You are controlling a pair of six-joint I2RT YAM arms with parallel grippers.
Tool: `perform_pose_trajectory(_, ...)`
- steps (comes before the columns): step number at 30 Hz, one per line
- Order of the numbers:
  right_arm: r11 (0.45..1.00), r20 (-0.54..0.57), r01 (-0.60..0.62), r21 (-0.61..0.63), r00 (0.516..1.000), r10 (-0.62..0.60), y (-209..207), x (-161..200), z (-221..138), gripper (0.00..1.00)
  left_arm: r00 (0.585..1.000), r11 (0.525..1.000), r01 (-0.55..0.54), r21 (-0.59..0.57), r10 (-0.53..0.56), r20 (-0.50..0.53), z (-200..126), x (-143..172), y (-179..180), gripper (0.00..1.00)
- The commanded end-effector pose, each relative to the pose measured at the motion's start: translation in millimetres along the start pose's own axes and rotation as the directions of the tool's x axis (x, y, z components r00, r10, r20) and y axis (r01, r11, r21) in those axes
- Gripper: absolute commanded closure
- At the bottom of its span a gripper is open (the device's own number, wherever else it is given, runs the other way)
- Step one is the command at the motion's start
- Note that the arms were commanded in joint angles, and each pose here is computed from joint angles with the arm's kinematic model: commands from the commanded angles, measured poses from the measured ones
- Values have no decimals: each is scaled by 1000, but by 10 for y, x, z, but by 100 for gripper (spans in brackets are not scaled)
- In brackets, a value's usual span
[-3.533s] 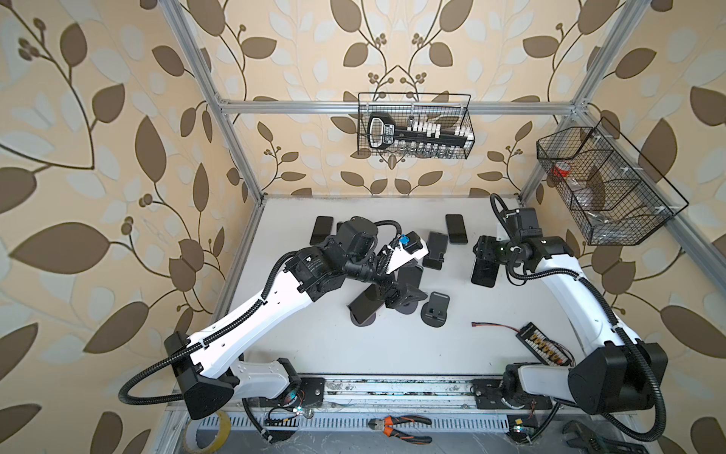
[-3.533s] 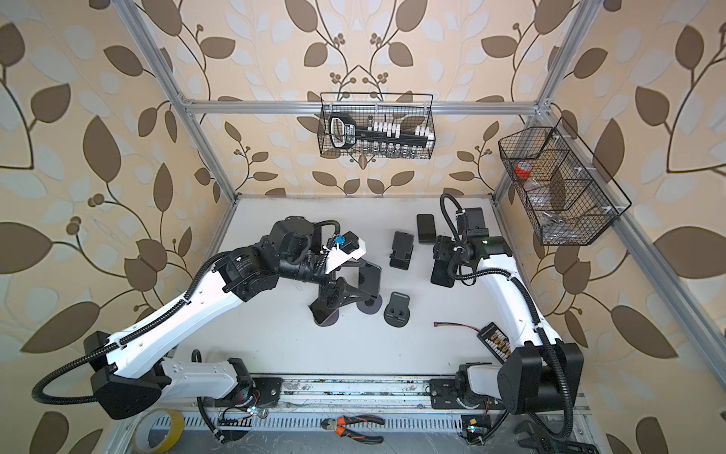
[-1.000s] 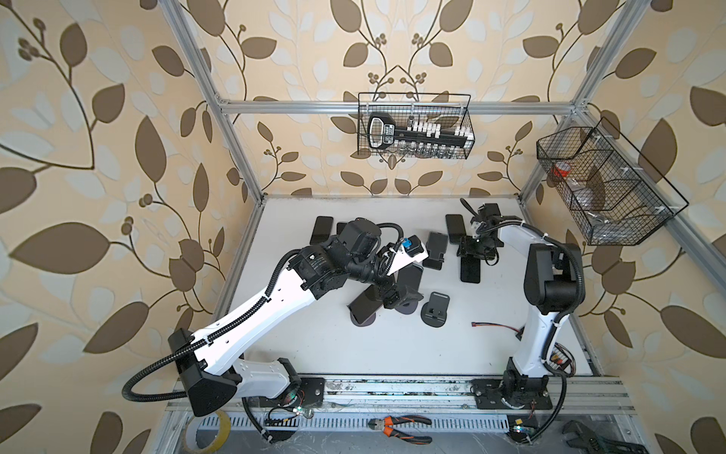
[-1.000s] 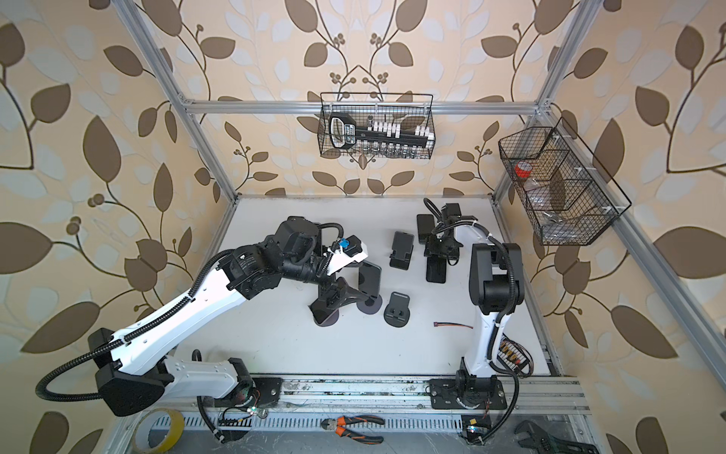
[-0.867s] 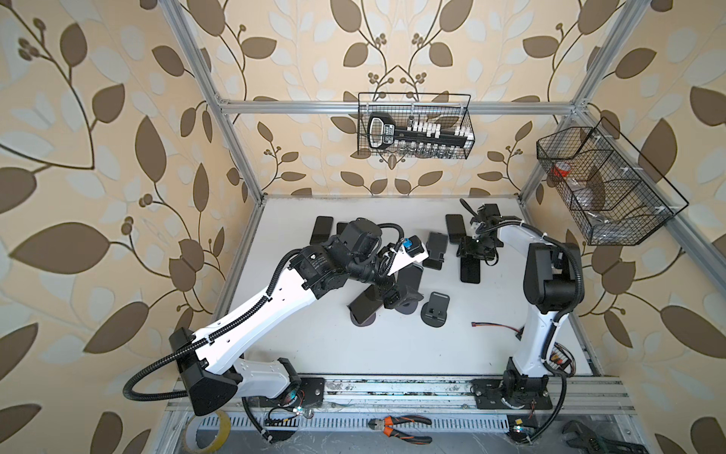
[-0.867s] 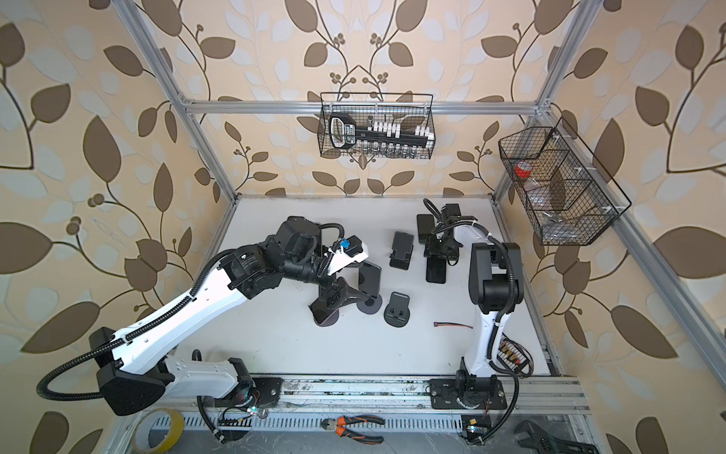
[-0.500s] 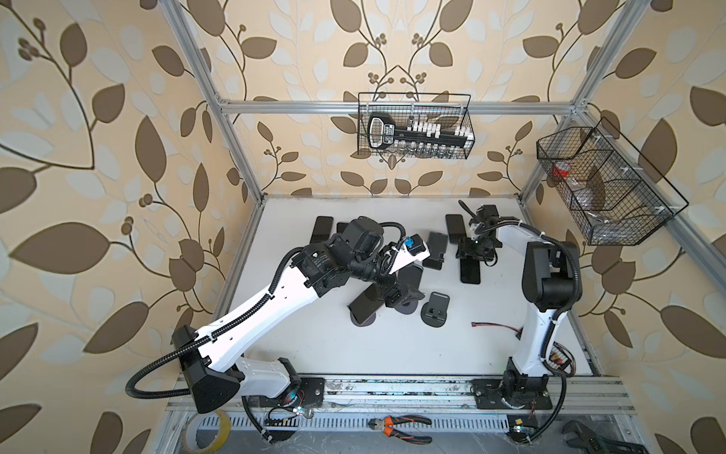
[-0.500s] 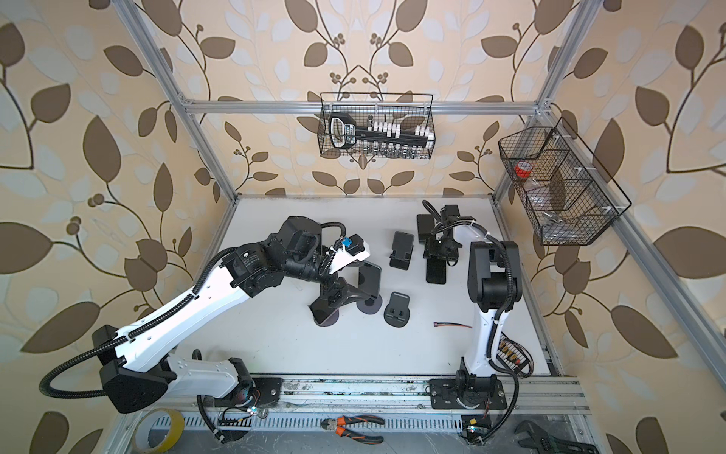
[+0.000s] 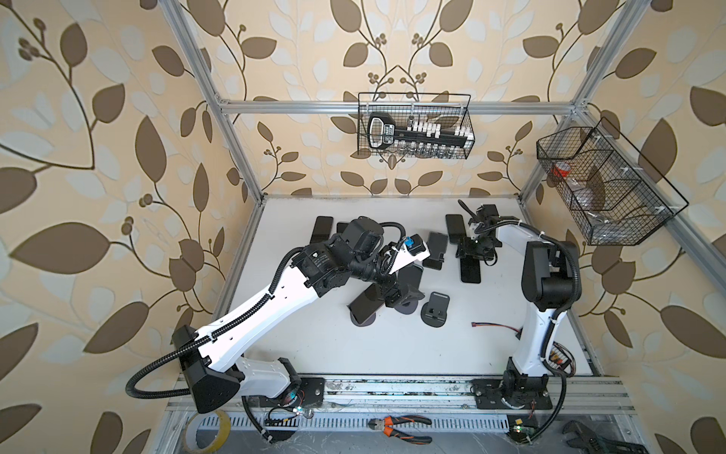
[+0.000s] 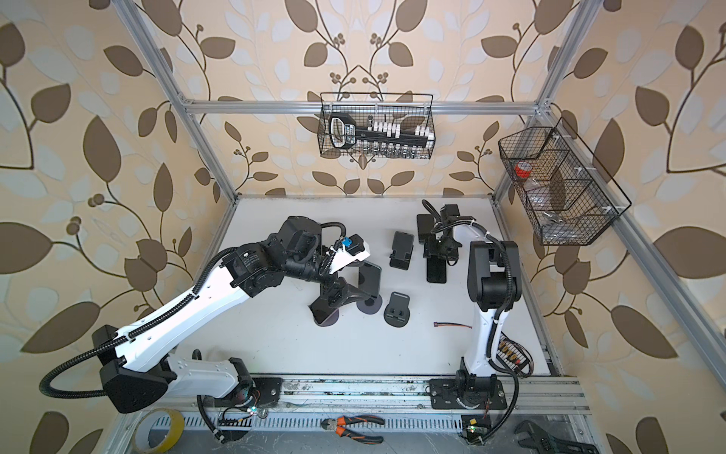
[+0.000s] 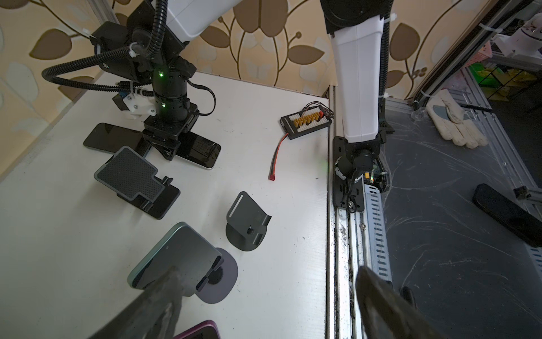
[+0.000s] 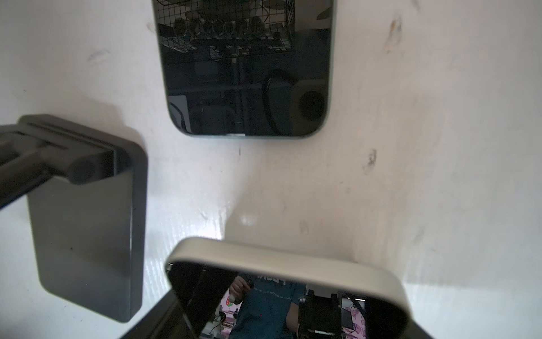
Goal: Remove the phone from the phone stand
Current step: Place the phone to the middle-right of the table.
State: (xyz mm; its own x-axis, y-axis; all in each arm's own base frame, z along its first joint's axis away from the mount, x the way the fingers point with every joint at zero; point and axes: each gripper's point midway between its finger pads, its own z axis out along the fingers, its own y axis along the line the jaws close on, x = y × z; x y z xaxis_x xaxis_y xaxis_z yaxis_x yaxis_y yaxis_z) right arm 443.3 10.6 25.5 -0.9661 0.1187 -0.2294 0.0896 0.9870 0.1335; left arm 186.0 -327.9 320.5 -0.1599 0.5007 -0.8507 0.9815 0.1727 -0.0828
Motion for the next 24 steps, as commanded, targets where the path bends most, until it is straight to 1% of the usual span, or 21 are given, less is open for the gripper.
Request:
perform_pose_trajectory(1, 1000, -35, 10, -27, 999, -11, 32, 21, 151, 25, 998, 999, -44, 2, 44, 36, -86, -120, -70, 9)
perform_pose_trajectory(5, 1000, -42, 12, -28, 999, -13, 29, 44, 160, 25, 998, 999, -43, 3, 43, 38, -85, -124, -71, 9)
perform_pose_trajectory(9, 1000, -45, 13, -23, 999, -14, 14, 67, 179, 22, 999, 999, -41, 1, 41, 35, -91, -108, -74, 9)
perform_pose_trajectory(15, 1000, -75, 12, -12, 997, -13, -14, 152, 277, 21, 999, 999, -39, 4, 38, 21, -77, -134, -58, 9)
perform_pose_trajectory(19, 1000, -78, 8, -27, 997, -10, 9, 166, 267, 21, 999, 999, -42, -7, 42, 32, -78, -172, -36, 9)
perform_pose_trajectory(24, 999, -53, 4, -36, 999, -6, 38, 115, 176, 21, 999, 1000, -30, -4, 30, 27, -90, -122, -56, 9)
